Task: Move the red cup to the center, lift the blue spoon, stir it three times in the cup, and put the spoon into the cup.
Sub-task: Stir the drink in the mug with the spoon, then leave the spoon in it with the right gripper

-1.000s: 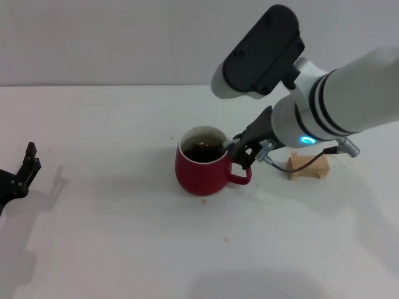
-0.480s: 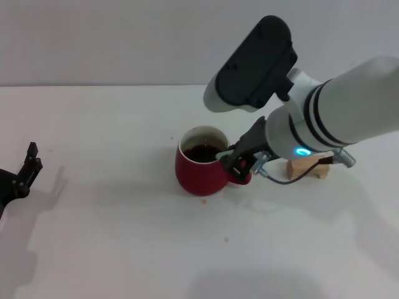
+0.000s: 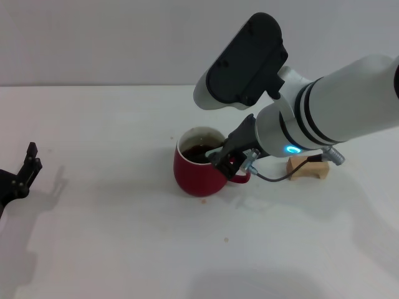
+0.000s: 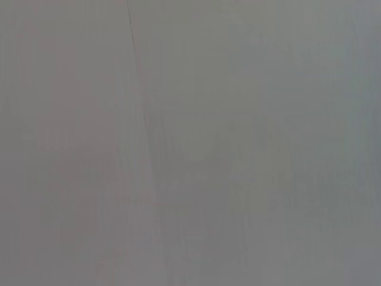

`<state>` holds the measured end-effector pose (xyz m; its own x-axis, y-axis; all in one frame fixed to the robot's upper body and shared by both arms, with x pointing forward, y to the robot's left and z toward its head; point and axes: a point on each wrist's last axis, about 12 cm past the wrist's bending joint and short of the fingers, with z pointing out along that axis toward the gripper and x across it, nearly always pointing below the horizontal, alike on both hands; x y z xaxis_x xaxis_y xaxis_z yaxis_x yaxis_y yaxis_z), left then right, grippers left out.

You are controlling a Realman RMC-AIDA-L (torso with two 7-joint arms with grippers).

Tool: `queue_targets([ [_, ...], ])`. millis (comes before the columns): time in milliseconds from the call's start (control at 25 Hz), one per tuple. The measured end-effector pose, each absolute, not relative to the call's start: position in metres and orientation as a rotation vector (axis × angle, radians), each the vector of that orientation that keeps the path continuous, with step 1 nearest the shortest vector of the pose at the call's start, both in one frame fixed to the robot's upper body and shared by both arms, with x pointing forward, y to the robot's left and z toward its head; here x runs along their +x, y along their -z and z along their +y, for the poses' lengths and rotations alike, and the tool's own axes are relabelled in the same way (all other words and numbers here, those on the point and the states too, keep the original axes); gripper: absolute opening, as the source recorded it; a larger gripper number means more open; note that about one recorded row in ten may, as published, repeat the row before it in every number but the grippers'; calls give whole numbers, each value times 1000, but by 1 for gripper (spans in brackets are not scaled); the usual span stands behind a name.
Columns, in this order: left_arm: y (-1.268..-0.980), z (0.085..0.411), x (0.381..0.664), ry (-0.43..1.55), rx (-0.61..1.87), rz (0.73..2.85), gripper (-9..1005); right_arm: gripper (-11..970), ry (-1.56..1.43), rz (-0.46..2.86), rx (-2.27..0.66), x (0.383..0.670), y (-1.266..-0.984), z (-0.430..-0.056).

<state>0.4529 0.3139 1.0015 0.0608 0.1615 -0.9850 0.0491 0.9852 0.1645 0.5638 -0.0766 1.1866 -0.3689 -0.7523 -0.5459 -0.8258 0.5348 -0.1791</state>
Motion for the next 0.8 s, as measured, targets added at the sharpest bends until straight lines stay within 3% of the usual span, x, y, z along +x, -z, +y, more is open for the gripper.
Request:
queue_targets([
  [440,-1001,313,453,-83,168,1509,855,145,-96,2225,-1195,580,-1184,-92],
  [800,-1001,313,454,-83,169,1511,855,153,-108,2226,-1221,569,-1184,-92],
])
